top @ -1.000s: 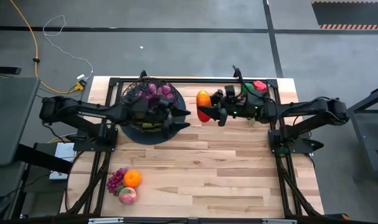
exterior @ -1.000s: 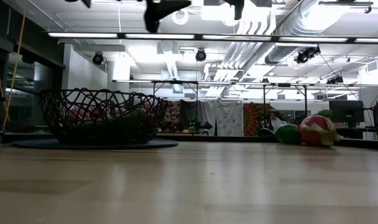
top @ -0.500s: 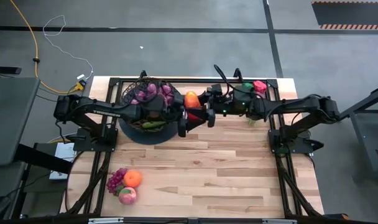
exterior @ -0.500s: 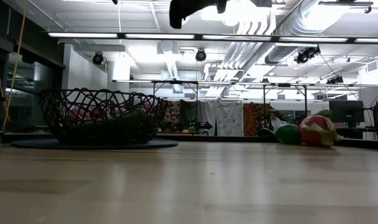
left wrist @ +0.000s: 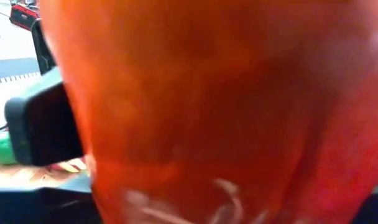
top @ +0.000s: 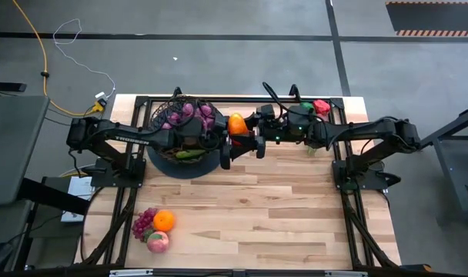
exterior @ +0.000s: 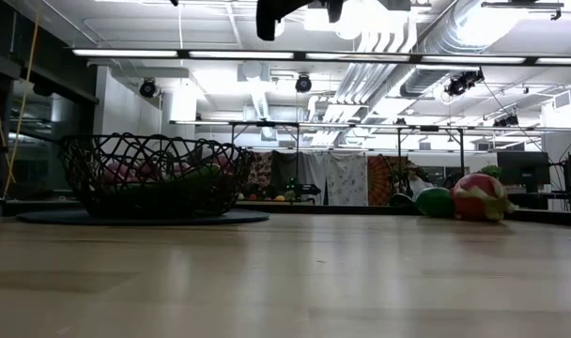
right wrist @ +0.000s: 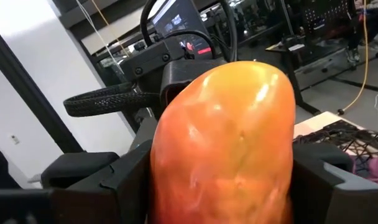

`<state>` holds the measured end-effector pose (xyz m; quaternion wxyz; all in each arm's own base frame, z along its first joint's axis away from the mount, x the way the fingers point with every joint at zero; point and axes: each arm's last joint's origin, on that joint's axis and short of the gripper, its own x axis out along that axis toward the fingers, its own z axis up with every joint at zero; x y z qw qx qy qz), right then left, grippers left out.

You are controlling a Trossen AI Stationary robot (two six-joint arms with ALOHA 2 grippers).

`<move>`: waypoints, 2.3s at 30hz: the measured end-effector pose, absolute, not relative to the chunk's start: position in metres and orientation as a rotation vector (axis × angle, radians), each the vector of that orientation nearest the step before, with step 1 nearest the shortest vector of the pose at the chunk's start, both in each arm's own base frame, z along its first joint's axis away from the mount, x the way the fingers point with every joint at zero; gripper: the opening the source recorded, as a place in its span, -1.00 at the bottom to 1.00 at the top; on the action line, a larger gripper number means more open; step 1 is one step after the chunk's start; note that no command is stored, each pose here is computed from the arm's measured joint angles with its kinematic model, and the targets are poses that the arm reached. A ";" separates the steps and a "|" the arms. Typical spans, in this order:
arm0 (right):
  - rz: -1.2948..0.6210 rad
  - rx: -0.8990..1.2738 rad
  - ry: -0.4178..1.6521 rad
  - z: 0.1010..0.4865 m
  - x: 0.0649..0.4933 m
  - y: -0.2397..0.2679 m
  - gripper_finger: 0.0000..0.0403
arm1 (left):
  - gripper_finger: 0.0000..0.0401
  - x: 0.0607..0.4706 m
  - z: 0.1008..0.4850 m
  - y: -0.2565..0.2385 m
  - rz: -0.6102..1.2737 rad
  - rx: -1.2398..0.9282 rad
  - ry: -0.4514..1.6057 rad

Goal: Build produce basket
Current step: Put the red mango into the black wire basket

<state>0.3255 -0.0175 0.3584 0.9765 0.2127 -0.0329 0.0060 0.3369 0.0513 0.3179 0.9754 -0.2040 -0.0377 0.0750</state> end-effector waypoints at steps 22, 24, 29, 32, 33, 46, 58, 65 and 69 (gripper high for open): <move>-0.056 0.381 -0.077 0.390 0.280 -0.035 0.63 | 0.16 0.276 0.348 0.066 0.387 -0.212 0.087; -0.066 0.352 -0.079 0.396 0.269 -0.036 0.63 | 0.16 0.259 0.358 0.063 0.420 -0.179 0.077; -0.104 0.331 -0.030 0.401 0.248 -0.037 0.64 | 0.16 0.211 0.370 0.055 0.482 -0.149 0.020; -0.164 0.333 -0.004 0.402 0.237 -0.037 0.64 | 0.16 0.181 0.367 0.049 0.521 -0.149 -0.004; -0.177 0.333 0.011 0.402 0.235 -0.037 0.64 | 0.16 0.173 0.364 0.048 0.541 -0.151 -0.008; -0.218 0.343 0.011 0.402 0.232 -0.038 0.64 | 0.17 0.152 0.325 0.068 0.748 -0.318 0.235; -0.219 0.341 0.016 0.401 0.233 -0.038 0.64 | 0.17 0.189 0.223 0.115 0.878 -0.512 1.039; -0.219 0.341 0.016 0.401 0.233 -0.038 0.64 | 0.17 0.203 0.193 0.132 0.927 -0.478 1.148; -0.236 0.340 0.013 0.401 0.233 -0.039 0.64 | 0.17 0.205 0.181 0.138 0.963 -0.443 1.206</move>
